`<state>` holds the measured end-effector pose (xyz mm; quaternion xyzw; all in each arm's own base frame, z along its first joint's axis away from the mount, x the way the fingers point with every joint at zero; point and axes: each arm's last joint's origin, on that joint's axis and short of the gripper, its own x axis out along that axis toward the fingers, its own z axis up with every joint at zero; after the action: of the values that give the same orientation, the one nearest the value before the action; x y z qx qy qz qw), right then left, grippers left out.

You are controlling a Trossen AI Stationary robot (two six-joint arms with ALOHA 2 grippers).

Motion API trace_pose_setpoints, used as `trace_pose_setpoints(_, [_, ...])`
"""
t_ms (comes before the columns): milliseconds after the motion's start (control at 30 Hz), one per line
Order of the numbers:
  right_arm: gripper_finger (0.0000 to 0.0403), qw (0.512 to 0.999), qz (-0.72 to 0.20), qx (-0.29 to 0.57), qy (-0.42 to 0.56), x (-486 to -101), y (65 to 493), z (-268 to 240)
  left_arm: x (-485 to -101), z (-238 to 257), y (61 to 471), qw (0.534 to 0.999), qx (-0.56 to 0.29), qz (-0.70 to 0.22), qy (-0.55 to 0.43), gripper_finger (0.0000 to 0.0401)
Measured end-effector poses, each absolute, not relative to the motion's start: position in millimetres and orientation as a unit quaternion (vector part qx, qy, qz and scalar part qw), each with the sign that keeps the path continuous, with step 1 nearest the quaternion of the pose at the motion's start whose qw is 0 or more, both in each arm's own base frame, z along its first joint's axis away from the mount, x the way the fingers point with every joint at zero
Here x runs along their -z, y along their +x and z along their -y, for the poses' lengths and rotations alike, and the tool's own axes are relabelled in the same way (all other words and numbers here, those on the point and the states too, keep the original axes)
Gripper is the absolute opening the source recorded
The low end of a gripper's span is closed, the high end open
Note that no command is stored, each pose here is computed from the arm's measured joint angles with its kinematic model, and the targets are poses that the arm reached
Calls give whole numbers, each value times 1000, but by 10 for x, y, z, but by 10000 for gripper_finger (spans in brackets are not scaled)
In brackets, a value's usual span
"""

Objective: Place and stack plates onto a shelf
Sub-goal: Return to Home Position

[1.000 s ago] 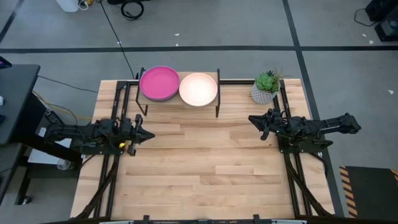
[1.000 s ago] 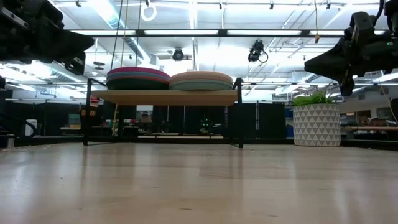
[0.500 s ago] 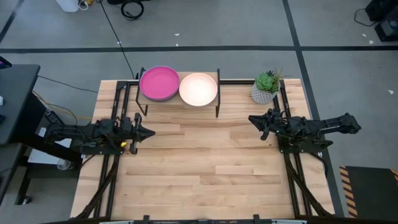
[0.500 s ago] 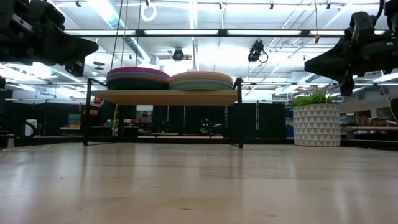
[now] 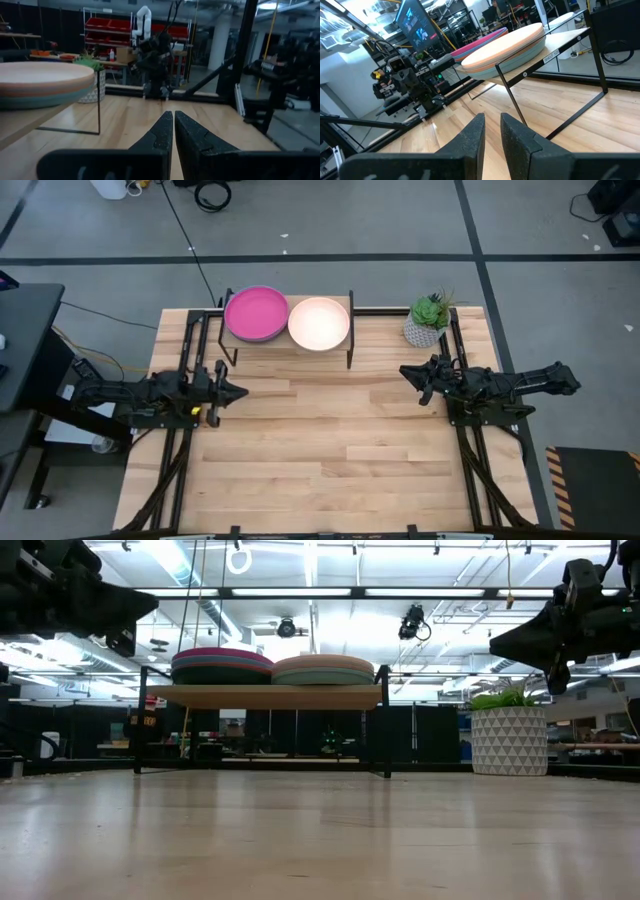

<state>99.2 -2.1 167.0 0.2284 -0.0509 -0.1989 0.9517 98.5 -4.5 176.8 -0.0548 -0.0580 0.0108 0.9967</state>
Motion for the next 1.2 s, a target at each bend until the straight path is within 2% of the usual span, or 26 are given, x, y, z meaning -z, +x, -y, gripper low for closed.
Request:
trace_pose_setpoints(333, [67, 952, 51, 199, 228, -1670, 992, 21, -1774, 45, 984, 991, -7, 62, -117, 25])
trace_pose_setpoints(567, [67, 952, 51, 199, 228, -1670, 992, 21, -1770, 45, 984, 995, -10, 60, -76, 25])
trace_pose_setpoints(1200, [67, 952, 51, 199, 228, -1670, 992, 21, -1771, 45, 984, 995, -9, 60, -77, 25])
